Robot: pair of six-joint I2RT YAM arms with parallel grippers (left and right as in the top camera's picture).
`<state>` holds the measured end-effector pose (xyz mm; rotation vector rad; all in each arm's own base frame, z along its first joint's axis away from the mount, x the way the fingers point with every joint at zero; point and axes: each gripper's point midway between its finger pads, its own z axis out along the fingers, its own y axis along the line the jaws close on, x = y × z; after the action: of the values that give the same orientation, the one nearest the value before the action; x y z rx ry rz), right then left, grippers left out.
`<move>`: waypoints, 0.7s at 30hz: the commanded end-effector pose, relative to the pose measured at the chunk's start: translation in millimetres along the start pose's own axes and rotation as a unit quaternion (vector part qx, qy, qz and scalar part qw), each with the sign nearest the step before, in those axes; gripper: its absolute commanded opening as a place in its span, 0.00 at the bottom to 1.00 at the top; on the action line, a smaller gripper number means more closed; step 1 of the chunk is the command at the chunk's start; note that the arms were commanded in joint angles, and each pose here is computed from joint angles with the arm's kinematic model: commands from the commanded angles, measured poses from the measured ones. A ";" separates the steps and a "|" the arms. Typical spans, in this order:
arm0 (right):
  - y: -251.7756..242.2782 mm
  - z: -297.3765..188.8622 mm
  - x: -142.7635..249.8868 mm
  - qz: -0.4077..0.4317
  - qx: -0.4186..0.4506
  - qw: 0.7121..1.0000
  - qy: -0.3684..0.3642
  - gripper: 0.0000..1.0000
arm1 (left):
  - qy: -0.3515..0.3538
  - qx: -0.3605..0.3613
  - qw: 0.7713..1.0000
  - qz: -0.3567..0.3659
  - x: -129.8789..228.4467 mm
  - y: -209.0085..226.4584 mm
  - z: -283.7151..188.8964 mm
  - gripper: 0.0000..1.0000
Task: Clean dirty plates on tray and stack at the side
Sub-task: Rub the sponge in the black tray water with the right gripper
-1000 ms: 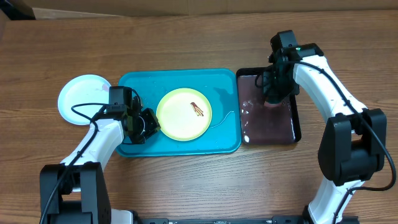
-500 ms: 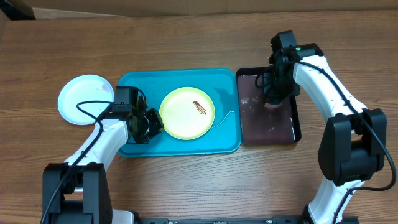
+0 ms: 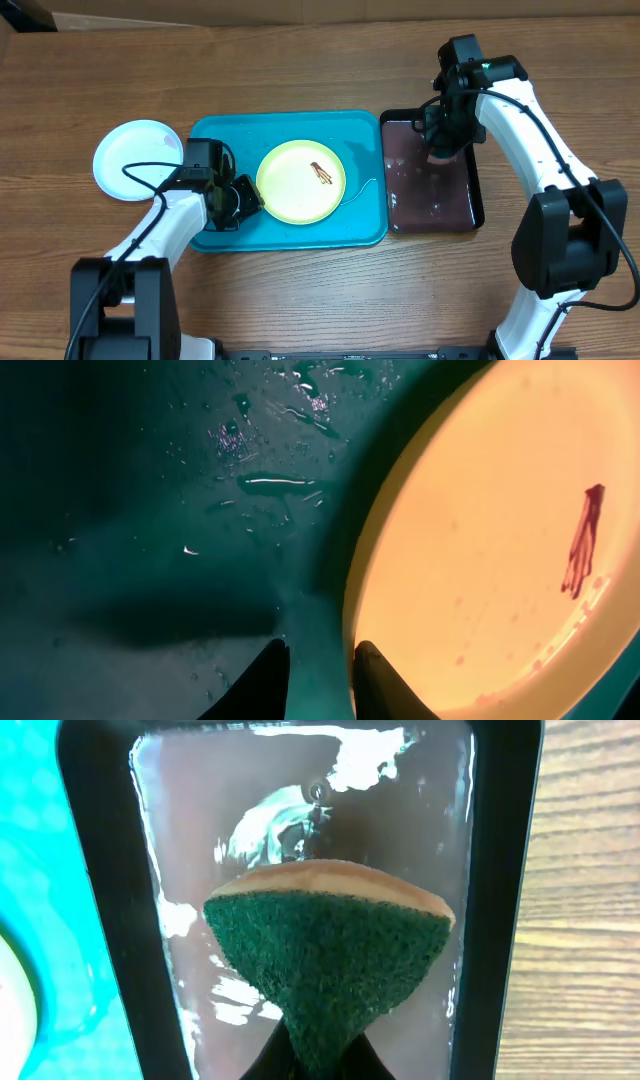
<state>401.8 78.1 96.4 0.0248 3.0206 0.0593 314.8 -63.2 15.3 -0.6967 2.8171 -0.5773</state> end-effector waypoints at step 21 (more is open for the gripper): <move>-2.6 17.1 20.1 -0.006 0.005 1.000 0.015 0.04 | 0.022 0.007 1.000 -0.010 4.3 0.8 19.3 0.04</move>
<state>394.5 76.7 85.3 0.0201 3.0434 0.0515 319.5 -68.3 3.3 -0.7111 2.8241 -0.6223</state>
